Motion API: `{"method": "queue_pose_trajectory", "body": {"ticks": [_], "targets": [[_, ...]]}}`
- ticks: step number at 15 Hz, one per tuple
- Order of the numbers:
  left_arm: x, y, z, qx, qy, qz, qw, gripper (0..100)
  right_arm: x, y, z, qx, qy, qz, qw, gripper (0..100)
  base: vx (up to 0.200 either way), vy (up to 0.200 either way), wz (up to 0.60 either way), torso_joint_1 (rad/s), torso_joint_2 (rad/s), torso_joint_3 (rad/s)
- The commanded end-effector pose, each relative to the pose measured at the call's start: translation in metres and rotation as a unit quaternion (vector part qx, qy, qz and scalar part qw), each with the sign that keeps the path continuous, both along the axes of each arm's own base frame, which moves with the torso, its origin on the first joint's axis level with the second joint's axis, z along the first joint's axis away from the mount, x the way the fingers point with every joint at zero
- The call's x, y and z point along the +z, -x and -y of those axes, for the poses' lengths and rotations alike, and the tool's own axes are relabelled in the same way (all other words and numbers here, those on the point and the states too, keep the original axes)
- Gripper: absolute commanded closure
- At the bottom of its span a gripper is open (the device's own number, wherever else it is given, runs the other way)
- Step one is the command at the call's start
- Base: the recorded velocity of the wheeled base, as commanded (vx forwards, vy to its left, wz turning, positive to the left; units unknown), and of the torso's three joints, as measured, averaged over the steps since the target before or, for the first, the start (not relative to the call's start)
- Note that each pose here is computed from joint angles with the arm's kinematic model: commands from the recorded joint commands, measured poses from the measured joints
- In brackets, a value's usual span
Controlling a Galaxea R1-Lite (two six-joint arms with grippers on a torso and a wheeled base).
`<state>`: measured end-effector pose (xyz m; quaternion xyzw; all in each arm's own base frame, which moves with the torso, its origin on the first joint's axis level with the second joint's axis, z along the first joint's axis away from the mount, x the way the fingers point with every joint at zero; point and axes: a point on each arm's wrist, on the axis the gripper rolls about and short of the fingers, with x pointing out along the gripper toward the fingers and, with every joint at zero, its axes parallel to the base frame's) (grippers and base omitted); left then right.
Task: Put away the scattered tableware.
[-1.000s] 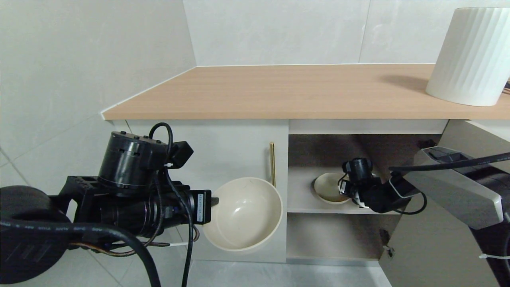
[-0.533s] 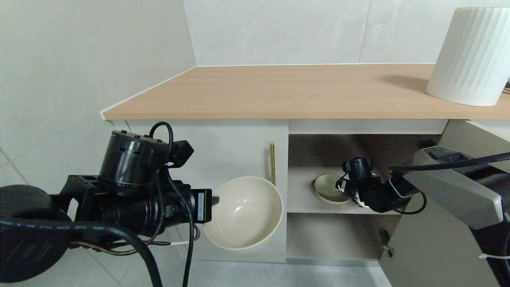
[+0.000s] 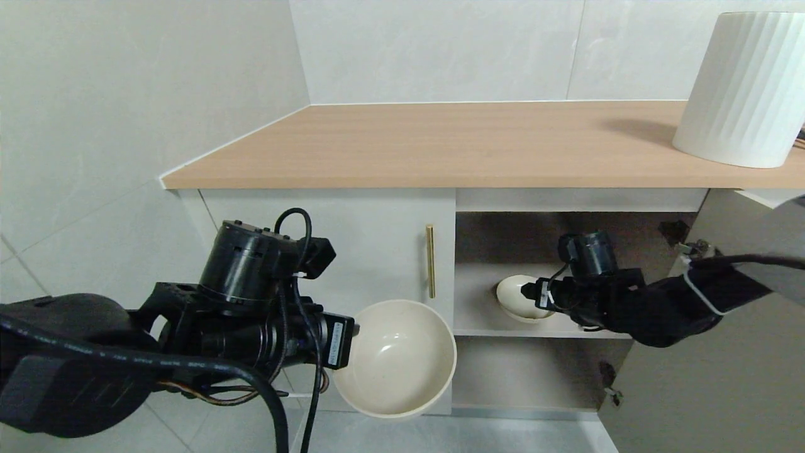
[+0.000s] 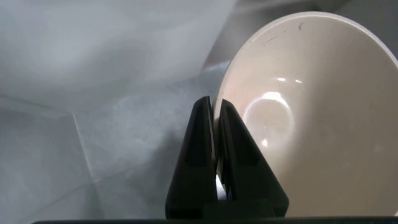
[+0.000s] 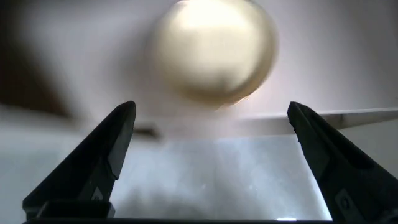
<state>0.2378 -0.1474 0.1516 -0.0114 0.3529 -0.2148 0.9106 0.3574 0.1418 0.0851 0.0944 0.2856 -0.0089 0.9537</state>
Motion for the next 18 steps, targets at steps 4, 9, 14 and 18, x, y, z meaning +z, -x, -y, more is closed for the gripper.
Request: {"method": "queue_pose_trajectory", "body": {"ticks": [4, 9, 14, 18], "targets": [[-0.028, -0.004, 0.030, -0.042, -0.062, 0.001, 0.9972, 100, 0.107, 0.122, -0.002, 0.206, -0.057, 0.014, 0.977, 0, 0.000, 0.000, 0.00, 0.000, 0.00, 0.000], [-0.044, -0.005, 0.056, -0.055, -0.061, 0.031, 0.9962, 100, 0.099, 0.142, -0.018, 0.274, -0.039, -0.045, 0.960, 0, 0.000, 0.000, 0.00, 0.000, 0.00, 0.000], [-0.039, 0.004, 0.069, -0.057, -0.052, 0.066, 0.9948, 100, 0.070, 0.140, -0.042, 0.302, -0.013, -0.094, 0.949, 0, 0.000, 0.000, 0.00, 0.000, 0.00, 0.000], [-0.038, 0.007, 0.072, -0.061, -0.052, 0.068, 0.9945, 100, 0.055, 0.135, -0.053, 0.294, 0.007, -0.108, 0.950, 0, 0.000, 0.000, 0.00, 0.000, 0.00, 0.000]]}}
